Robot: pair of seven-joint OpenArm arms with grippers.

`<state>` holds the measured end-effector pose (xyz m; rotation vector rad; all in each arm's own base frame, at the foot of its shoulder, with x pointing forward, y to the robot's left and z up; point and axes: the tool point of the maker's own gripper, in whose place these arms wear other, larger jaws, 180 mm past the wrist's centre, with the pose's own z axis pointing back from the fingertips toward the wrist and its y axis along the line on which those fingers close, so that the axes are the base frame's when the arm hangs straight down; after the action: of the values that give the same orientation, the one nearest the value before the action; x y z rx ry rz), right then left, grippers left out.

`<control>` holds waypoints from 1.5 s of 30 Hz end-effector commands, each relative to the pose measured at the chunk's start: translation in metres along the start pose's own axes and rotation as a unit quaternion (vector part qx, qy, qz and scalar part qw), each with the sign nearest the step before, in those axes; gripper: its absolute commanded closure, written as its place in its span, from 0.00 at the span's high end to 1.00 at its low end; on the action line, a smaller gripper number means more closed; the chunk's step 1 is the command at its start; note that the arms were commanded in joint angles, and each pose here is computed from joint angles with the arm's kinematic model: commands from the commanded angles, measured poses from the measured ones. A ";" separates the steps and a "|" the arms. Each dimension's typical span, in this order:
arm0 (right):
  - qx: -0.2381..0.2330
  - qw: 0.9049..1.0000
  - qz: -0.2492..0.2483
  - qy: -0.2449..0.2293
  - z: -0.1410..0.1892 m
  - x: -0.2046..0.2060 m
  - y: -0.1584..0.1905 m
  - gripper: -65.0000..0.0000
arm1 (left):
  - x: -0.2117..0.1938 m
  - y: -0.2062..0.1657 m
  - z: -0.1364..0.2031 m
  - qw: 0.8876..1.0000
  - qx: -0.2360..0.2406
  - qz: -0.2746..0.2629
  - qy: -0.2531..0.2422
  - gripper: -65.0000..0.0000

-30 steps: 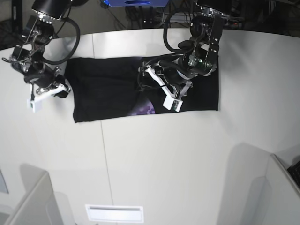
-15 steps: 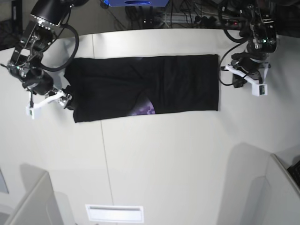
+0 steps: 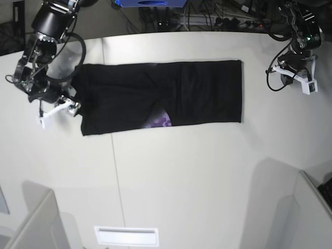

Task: Fold the T-shirt properly
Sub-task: 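Move the left gripper back to the folded end and grasp it, then lift both strip ends and bring the right gripper toward the left gripper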

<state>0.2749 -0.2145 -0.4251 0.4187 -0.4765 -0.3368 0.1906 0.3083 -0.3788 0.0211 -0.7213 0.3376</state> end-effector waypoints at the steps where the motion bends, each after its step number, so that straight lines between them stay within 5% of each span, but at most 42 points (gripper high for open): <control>1: 0.002 1.000 0.012 0.010 0.002 -0.005 0.000 0.90 | 0.012 -0.002 0.000 1.000 -0.009 -0.011 -0.019 0.00; 7: 0.017 0.998 0.045 0.049 -0.001 -0.032 0.004 0.76 | 0.005 -0.003 -0.007 1.000 -0.019 -0.010 -0.008 0.00; 23: 0.043 0.991 0.091 0.085 -0.017 -0.055 0.030 0.72 | -0.002 -0.046 -0.019 0.997 -0.070 -0.033 0.008 0.00; 26: 0.044 0.991 0.093 0.087 -0.018 -0.056 0.032 0.54 | -0.004 -0.063 -0.026 0.996 -0.088 -0.030 0.011 0.00; 31: 0.044 0.991 0.093 0.081 -0.018 -0.050 0.032 0.02 | -0.014 -0.075 -0.042 0.994 -0.102 -0.011 0.029 0.00; 38: 0.026 0.991 0.114 0.058 -0.008 -0.023 0.024 0.00 | -0.038 -0.117 -0.051 0.988 -0.119 -0.083 0.061 0.00; 45: 0.017 0.990 0.138 0.008 0.014 0.001 0.045 0.00 | -0.035 -0.141 -0.053 0.987 -0.129 -0.083 0.051 0.00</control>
<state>0.2669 -0.1785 -0.4050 0.3798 -0.4663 -0.0735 0.2431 0.1701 -0.4299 -0.1874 -0.6509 0.0907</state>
